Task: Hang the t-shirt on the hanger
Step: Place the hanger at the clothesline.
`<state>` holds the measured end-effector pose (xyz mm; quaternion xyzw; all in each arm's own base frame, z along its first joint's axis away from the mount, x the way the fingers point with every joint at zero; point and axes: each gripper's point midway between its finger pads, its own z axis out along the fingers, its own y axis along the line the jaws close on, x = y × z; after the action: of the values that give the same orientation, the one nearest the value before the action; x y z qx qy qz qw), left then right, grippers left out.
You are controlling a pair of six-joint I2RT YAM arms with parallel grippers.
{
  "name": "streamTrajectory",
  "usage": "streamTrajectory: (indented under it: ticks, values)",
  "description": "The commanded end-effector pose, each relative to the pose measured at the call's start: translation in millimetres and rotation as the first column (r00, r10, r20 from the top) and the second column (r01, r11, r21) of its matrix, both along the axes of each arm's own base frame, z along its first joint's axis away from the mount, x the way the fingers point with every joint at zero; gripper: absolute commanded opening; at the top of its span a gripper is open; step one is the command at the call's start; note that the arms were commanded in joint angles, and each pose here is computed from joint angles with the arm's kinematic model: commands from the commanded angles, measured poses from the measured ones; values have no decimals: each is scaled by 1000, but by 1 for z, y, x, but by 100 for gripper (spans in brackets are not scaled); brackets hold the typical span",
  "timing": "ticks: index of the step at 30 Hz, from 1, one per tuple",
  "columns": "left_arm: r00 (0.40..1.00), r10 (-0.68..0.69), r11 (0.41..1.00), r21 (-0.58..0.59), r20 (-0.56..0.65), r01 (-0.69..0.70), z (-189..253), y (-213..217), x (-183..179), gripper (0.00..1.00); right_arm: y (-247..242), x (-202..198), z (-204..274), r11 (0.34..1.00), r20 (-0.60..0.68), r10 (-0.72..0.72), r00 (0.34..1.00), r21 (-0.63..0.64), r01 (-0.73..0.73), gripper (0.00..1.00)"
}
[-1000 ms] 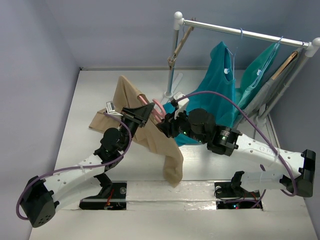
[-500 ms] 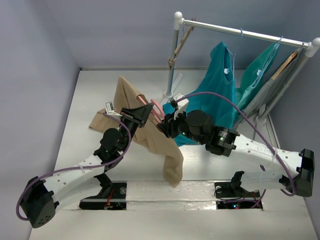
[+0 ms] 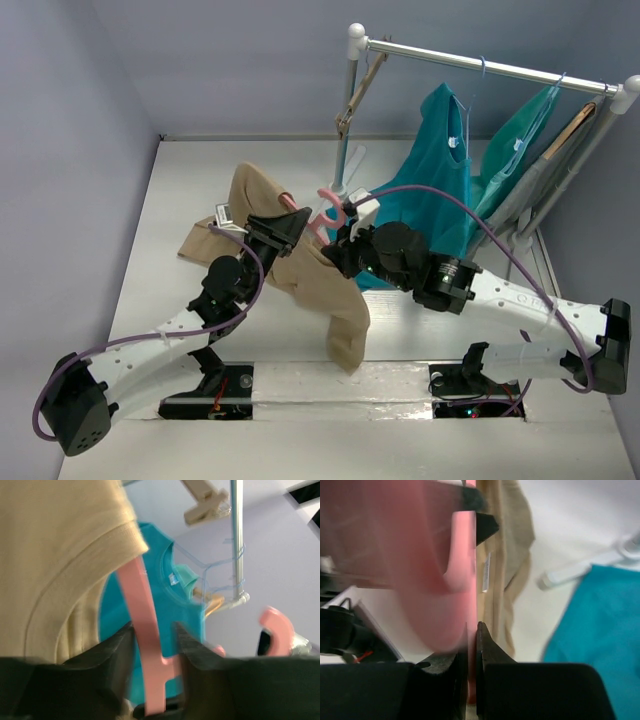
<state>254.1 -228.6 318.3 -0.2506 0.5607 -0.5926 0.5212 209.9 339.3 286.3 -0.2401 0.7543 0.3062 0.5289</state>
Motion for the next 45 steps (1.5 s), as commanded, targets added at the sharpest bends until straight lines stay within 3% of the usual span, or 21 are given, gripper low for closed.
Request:
streamTrajectory:
  ticks: [1, 4, 9, 14, 18, 23, 31, 38, 45]
  values:
    - [991, -37, 999, -2, 129, 37, 41, -1, -14, 44, -32, 6, 20, 993, -21, -121, 992, 8, 122, 0]
    - [988, -12, 998, 58, 157, 3, 48, 4, -15, 58, -50, -7, 14, 992, -67, -123, 990, -34, 121, 0]
    - [981, 37, 992, 115, 191, -60, 56, 19, -19, 68, -80, -26, -13, 981, -153, -142, 978, -156, 118, 0]
    - [965, 93, 981, 144, 244, -131, 68, 39, -26, 84, -118, -24, -29, 932, -176, -307, 936, -256, 257, 0]
    - [962, 77, 968, 210, 263, -135, 67, 38, -28, 98, -131, -7, -2, 896, -115, -407, 906, -241, 372, 0]
    - [958, 69, 955, 260, 277, -144, 62, 40, -31, 98, -154, 42, 31, 816, -20, -543, 840, -251, 521, 0]
    - [950, 71, 919, 351, 304, -181, 50, 52, -39, 99, -180, 99, 100, 742, 79, -645, 760, -173, 647, 0]
    - [939, 118, 903, 358, 323, -237, 40, 71, -45, 99, -203, 151, 127, 655, 138, -717, 683, -204, 728, 0]
    - [930, 148, 898, 347, 337, -269, 39, 81, -48, 99, -220, 174, 166, 617, 175, -753, 635, -149, 773, 0]
